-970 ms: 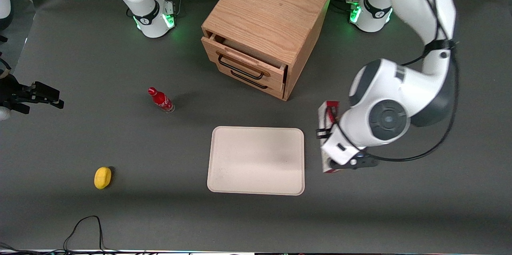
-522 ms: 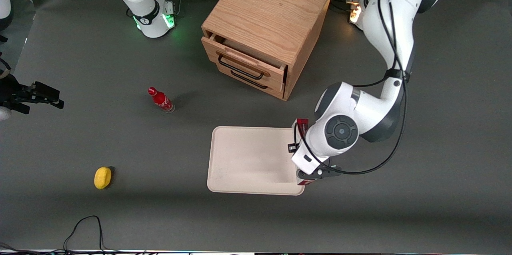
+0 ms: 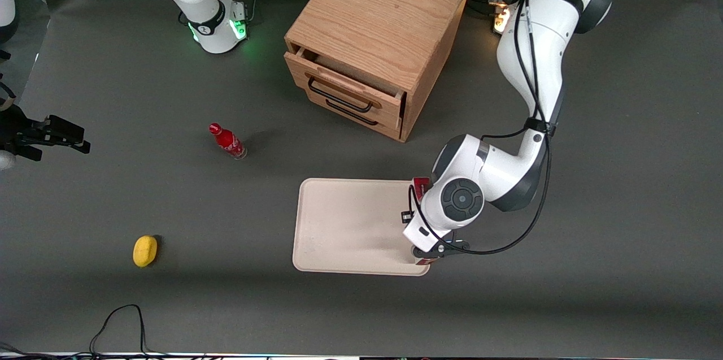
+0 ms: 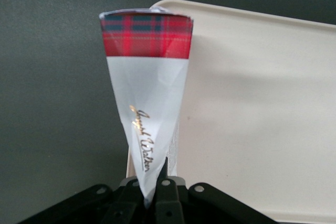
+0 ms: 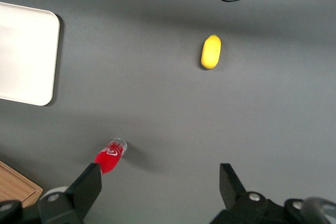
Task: Place red cookie box on tray
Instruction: 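Lower the cookie box onto the tray's edge with the left gripper, then open the left gripper and withdraw it away from the tray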
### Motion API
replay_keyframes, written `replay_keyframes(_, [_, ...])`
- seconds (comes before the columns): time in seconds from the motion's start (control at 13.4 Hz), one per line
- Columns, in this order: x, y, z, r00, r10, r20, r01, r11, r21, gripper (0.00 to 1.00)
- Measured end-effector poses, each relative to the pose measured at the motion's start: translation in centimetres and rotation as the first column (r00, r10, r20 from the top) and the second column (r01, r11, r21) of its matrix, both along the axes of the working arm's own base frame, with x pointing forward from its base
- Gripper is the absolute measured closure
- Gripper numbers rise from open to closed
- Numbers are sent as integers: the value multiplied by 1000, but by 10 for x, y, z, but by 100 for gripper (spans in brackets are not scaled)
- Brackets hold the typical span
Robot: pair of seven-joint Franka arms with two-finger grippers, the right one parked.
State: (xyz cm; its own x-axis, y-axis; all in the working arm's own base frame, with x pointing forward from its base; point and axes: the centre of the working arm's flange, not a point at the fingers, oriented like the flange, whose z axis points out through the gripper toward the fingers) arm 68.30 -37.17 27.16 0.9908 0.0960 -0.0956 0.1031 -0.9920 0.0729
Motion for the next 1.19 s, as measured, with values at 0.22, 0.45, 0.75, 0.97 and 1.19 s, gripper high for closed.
replay_keyframes(0.22, [-2, -8, -11, 1000, -9, 10, 9, 1000, -2, 96])
replay_keyframes(0.45, [-5, -13, -15, 1000, -17, 9, 17, 1000, 1, 89])
replay_keyframes(0.75, [-4, -12, -14, 1000, -22, 17, 22, 1000, 12, 46])
replay_keyframes(0.97, [-2, -10, -7, 999, -22, 28, 21, 1000, 14, 15])
replay_keyframes(1.19, [1, 4, 35, 1000, -12, 25, 11, 999, 30, 0])
